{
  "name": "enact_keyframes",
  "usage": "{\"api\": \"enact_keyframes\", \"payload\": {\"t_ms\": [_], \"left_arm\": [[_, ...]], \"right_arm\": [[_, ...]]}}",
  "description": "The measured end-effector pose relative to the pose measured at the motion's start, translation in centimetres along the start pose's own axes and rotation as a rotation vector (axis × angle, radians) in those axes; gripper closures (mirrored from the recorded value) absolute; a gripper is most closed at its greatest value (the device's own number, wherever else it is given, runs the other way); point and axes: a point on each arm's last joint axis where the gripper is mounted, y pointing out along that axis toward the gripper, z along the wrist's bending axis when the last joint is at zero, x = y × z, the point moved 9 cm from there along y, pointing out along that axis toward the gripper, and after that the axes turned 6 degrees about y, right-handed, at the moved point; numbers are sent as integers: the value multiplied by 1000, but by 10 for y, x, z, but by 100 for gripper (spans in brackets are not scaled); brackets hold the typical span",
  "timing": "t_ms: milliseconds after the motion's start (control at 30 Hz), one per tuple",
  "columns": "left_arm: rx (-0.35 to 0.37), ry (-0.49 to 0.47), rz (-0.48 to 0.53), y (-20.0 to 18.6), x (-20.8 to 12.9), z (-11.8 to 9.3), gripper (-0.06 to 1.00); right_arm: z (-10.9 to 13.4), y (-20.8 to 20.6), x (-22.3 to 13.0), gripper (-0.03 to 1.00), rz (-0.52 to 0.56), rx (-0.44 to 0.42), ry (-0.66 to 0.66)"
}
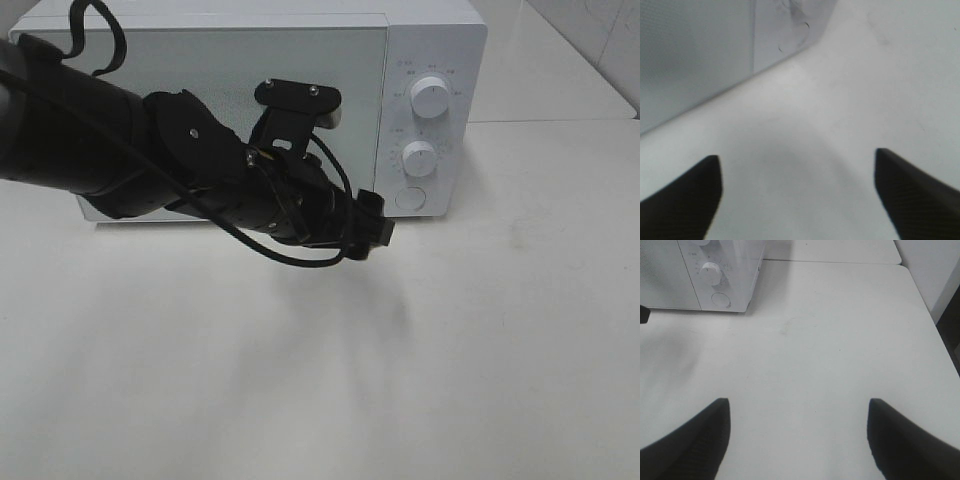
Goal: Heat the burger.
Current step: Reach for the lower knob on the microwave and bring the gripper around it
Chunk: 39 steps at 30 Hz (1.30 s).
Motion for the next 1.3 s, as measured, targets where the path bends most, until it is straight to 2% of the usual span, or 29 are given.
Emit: {"api": "enact_keyframes", "payload": {"t_ms": [100, 167, 233, 267, 300, 367, 433, 467, 567, 633, 700, 733, 833, 900, 933, 1000, 1033, 1100, 1133, 1200, 1233, 1300], "left_arm": [[-51, 34, 50, -5, -7, -9, -1], [-96, 106, 93, -14, -11, -17, -4], [-111, 138, 108, -19, -12, -20, -4], [-137, 199, 140, -27, -15, -24, -4], [-137, 199, 140, -27, -15, -24, -4], [-178, 272, 211, -43, -24, -29, -4], [-186, 278, 232, -47, -26, -29, -4], [-201, 286, 279, -58, -31, -28, -4], [-203, 278, 295, -63, -32, -27, -4], [-184, 195, 361, -82, -36, -8, -4], [-178, 168, 373, -86, -36, -3, -4], [-162, 115, 395, -95, -37, 12, -4], [-155, 89, 405, -101, -37, 19, -4], [-126, 1, 434, -124, -39, 49, -4], [-126, 1, 434, -124, -39, 49, -4], [-99, -69, 435, -143, -38, 70, -4], [-99, -69, 435, -143, -38, 70, -4], [-65, -130, 423, -163, -37, 90, -4], [-65, -130, 423, -163, -37, 90, -4], [-8, -190, 406, -185, -38, 112, -4], [-8, -190, 406, -185, -38, 112, -4], [56, -248, 399, -206, -46, 130, -4]], "right_arm": [[0, 0, 0, 23, 0, 0, 0], [0, 0, 0, 23, 0, 0, 0], [0, 0, 0, 23, 0, 0, 0], [0, 0, 0, 23, 0, 0, 0], [0, 0, 0, 23, 0, 0, 0], [0, 0, 0, 23, 0, 0, 0], [0, 0, 0, 23, 0, 0, 0], [0, 0, 0, 23, 0, 0, 0], [0, 0, 0, 23, 0, 0, 0], [0, 0, 0, 23, 0, 0, 0], [0, 0, 0, 23, 0, 0, 0], [0, 0, 0, 23, 0, 0, 0], [0, 0, 0, 23, 0, 0, 0], [0, 0, 0, 23, 0, 0, 0], [0, 0, 0, 23, 0, 0, 0], [0, 0, 0, 23, 0, 0, 0], [0, 0, 0, 23, 0, 0, 0], [0, 0, 0, 23, 0, 0, 0], [0, 0, 0, 23, 0, 0, 0], [0, 0, 0, 23, 0, 0, 0], [0, 0, 0, 23, 0, 0, 0], [0, 0, 0, 23, 0, 0, 0]]}}
